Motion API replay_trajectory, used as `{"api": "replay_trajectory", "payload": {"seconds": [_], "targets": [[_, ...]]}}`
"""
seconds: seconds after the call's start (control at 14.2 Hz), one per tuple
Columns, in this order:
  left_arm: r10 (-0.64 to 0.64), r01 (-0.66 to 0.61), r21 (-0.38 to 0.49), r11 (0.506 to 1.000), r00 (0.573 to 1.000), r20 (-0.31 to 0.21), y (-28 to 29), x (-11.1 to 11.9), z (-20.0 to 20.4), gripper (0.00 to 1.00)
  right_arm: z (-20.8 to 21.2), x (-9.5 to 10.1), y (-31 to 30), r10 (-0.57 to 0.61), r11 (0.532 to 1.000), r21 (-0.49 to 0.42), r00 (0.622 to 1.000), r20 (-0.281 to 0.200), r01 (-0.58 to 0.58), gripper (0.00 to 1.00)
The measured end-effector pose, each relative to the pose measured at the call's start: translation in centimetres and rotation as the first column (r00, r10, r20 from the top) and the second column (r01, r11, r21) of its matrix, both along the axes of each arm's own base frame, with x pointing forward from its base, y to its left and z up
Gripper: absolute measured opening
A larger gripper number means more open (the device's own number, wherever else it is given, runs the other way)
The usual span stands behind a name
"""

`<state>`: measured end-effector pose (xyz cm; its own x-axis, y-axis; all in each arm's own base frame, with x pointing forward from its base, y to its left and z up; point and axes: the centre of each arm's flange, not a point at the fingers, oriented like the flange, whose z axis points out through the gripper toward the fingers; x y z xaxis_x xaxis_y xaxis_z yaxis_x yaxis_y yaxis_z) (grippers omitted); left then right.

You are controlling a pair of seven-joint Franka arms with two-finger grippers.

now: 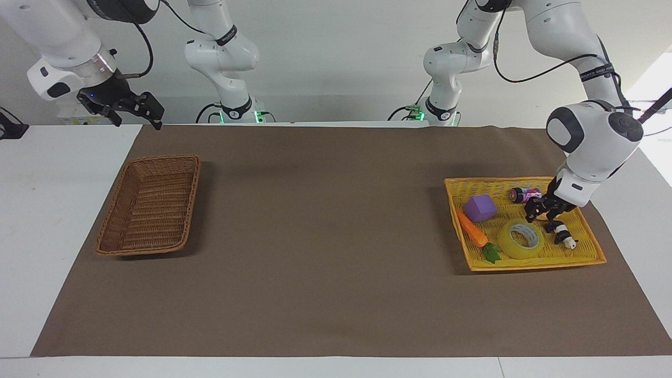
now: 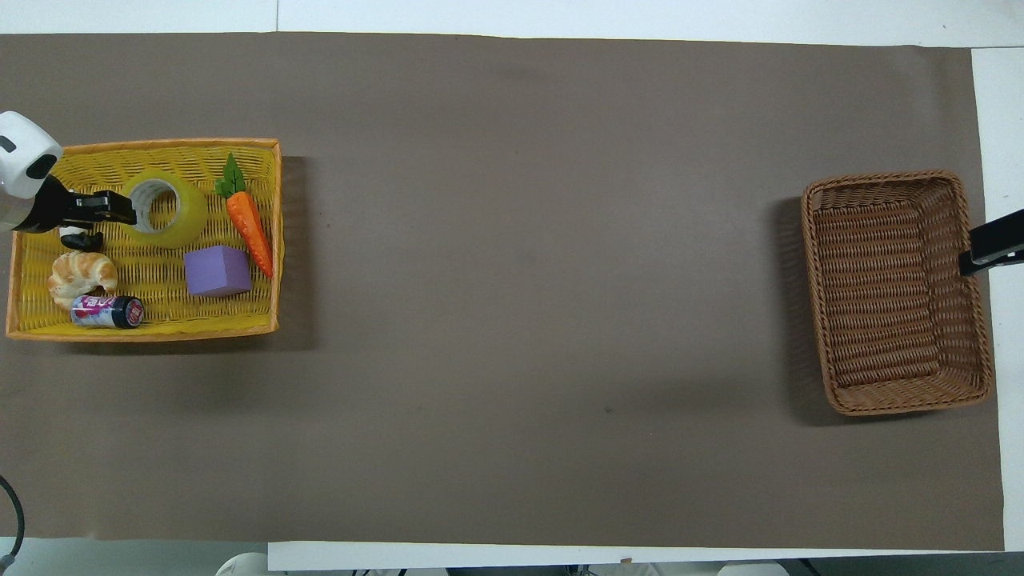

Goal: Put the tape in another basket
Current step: 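Lower the left gripper and grasp the rim of the tape roll, then lift the tape roll with the left gripper toward the table center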

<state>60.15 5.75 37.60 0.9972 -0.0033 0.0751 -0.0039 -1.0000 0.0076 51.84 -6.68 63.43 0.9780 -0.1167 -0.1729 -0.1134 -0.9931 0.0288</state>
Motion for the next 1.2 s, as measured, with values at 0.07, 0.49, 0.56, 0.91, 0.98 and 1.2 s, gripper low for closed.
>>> {"api": "replay_trajectory", "payload": {"seconds": [0.07, 0.49, 0.56, 0.91, 0.98, 1.2], "targets": [[0.002, -0.002, 0.0, 1.0, 1.0, 0.0, 0.1, 0.3, -0.5, 0.5, 0.0, 0.0, 0.0, 0.0, 1.0, 0.0, 1.0, 0.0, 0.0, 1.0], [0.014, -0.014, 0.002, 1.0, 1.0, 0.015, 1.0, 1.8, -2.3, 0.5, 0.0, 0.0, 0.0, 0.0, 1.0, 0.0, 1.0, 0.0, 0.0, 1.0], [0.015, -0.015, 0.002, 1.0, 1.0, 0.016, 1.0, 2.0, -2.9, 0.5, 0.0, 0.0, 0.0, 0.0, 1.0, 0.0, 1.0, 0.0, 0.0, 1.0], [0.017, -0.017, 0.0, 1.0, 1.0, 0.001, 1.1, 2.4, -6.4, 0.49, 0.0, 0.0, 0.0, 0.0, 1.0, 0.0, 1.0, 0.0, 0.0, 1.0], [0.017, -0.017, -0.001, 1.0, 1.0, 0.0, 1.1, 2.5, -6.7, 0.49, 0.0, 0.0, 0.0, 0.0, 1.0, 0.0, 1.0, 0.0, 0.0, 1.0], [0.017, -0.017, -0.001, 1.0, 1.0, -0.003, 1.1, 2.5, -7.4, 0.42, 0.0, 0.0, 0.0, 0.0, 1.0, 0.0, 1.0, 0.0, 0.0, 1.0]]}}
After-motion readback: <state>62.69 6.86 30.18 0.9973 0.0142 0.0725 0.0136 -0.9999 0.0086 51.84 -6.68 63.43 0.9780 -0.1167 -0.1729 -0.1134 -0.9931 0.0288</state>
